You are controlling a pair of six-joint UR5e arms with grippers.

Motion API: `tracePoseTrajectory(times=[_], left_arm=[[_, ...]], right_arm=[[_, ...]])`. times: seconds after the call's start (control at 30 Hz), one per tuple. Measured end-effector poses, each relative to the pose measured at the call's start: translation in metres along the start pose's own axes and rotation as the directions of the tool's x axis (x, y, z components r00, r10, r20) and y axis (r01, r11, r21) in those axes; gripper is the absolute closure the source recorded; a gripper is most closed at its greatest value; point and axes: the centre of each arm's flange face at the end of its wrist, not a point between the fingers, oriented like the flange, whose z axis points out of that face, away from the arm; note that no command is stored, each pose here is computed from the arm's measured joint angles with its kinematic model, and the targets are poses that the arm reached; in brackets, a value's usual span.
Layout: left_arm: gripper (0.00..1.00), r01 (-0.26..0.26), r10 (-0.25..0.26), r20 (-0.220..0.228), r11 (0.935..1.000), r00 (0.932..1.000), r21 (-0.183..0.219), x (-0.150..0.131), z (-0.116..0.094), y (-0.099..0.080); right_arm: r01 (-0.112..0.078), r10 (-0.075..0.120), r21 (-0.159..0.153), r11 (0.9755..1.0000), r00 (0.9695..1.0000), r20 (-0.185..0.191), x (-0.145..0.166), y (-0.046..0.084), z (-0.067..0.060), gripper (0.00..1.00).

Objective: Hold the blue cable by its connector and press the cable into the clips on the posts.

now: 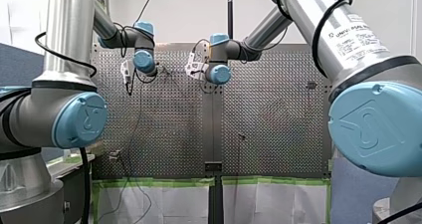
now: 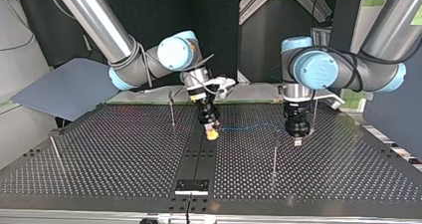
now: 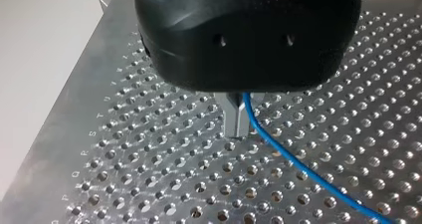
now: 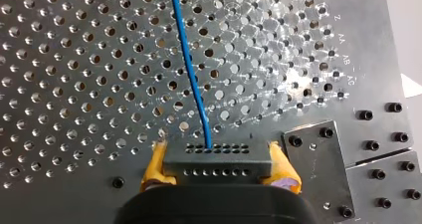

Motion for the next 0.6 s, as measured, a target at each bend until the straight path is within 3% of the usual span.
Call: tracePoseTrajectory(times=[0.27, 0.6], left_arm=[[1.0, 0.004, -0.004, -0.022, 1.0, 0.9998, 0.004, 0.012, 0.015, 0.013], [1.0, 0.045, -0.045, 0.003, 0.9982, 0.999, 0.038, -0.008, 0.038, 0.017]], right_arm=[[0.003, -0.003, -0.021, 0.9998, 1.0, -0.004, 0.001, 0.015, 0.004, 1.0], [0.007, -0.008, -0.038, 0.9993, 0.9998, -0.019, 0.008, 0.035, 0.013, 1.0]])
